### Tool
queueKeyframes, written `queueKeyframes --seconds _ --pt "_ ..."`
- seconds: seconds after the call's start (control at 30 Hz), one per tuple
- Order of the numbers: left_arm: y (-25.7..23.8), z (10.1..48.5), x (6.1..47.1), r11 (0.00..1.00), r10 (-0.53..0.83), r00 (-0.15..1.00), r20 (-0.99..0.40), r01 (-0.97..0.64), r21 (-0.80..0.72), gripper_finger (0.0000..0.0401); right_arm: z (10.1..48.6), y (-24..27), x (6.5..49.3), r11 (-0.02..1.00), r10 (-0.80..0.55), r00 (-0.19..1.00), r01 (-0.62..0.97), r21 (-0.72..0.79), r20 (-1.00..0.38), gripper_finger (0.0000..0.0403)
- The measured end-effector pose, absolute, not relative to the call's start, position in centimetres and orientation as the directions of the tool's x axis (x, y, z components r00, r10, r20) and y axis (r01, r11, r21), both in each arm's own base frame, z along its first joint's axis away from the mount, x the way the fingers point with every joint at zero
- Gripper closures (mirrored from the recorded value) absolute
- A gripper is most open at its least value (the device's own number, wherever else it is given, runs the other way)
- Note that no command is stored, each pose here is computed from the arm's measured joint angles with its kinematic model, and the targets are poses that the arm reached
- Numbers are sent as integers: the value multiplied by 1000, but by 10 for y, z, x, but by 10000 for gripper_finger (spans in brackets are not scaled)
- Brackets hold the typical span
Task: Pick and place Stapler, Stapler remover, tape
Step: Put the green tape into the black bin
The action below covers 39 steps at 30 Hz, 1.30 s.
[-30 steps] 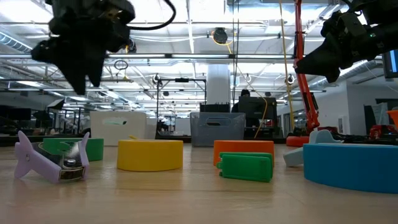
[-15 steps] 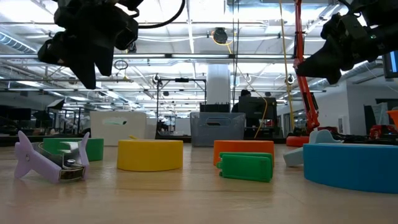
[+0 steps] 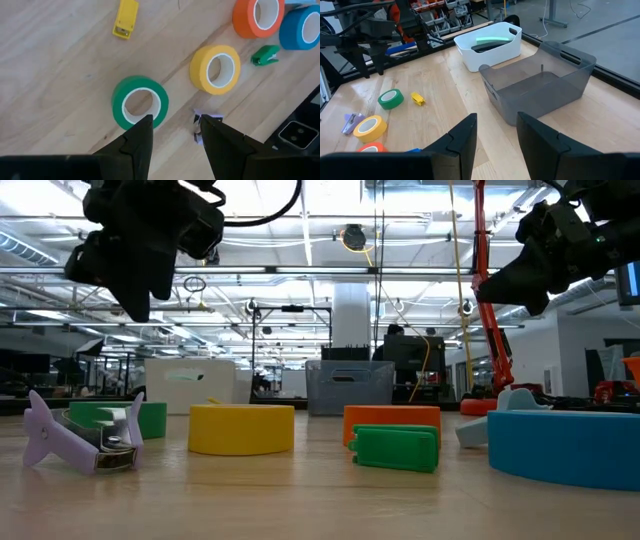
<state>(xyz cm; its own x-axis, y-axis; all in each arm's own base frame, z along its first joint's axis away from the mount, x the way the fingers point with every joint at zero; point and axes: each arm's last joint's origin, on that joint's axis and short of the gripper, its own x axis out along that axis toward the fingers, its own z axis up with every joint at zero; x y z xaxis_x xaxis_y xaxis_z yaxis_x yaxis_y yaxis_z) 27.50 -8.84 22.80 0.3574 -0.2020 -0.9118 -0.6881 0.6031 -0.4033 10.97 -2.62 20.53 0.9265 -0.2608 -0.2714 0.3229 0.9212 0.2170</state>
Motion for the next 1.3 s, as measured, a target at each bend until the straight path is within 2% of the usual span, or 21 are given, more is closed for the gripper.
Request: queueKeyframes --seconds 0.3,0.53,0.77,1.13,1.3 --pt "-87 224 263 651 -151 252 -956 -702 -288 236 205 -26 110 918 -261 927 325 228 -271 273" --pt "-88 224 262 687 -58 275 -960 -686 -238 236 205 -26 110 918 -261 927 325 227 -271 273" --pt "-86 217 265 666 -25 248 -968 -718 -201 235 205 -26 110 920 -261 927 324 222 -270 273" --pt "-90 183 278 634 -26 130 -991 -764 -117 236 206 -26 110 920 -261 928 322 222 -265 273" --pt "-91 174 282 619 -20 111 -994 -779 -99 236 206 -26 110 920 -261 928 322 222 -264 273"
